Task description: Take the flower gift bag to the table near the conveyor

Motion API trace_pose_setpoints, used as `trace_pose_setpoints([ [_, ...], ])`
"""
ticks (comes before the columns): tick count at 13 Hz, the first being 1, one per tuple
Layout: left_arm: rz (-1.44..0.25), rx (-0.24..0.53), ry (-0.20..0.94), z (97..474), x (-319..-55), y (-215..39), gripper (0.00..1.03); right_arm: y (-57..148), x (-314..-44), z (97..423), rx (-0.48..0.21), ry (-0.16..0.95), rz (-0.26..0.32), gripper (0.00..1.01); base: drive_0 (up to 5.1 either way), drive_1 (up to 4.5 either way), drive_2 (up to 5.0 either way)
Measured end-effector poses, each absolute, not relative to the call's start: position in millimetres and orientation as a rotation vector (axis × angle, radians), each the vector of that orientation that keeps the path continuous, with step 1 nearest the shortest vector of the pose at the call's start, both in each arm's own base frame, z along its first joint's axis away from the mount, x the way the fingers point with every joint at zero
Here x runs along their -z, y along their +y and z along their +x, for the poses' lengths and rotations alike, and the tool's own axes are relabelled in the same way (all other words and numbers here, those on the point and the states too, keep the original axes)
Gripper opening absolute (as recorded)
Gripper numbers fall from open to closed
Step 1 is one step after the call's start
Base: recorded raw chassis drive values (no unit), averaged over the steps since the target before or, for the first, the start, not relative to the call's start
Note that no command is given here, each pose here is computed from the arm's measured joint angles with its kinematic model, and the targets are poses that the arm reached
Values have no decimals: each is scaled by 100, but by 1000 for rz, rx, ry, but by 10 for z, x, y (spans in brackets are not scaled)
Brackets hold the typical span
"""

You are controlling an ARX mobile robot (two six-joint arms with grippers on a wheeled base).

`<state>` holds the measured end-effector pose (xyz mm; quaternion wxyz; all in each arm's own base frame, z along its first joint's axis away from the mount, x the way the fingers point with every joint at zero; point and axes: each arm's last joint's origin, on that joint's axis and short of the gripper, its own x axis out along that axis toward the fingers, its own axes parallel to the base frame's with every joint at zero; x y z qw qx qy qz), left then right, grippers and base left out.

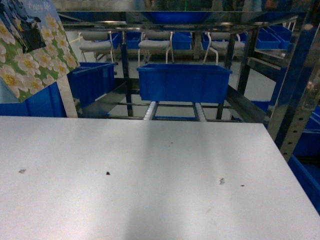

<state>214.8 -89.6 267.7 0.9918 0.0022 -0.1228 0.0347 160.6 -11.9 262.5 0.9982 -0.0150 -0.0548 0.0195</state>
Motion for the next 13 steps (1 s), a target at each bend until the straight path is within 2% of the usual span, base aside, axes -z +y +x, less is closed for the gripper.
trace_pose_setpoints([
  [13, 4, -70, -246, 2149, -2677, -895, 2, -118, -2630, 1604, -39, -113, -30, 2, -502, 244, 244],
])
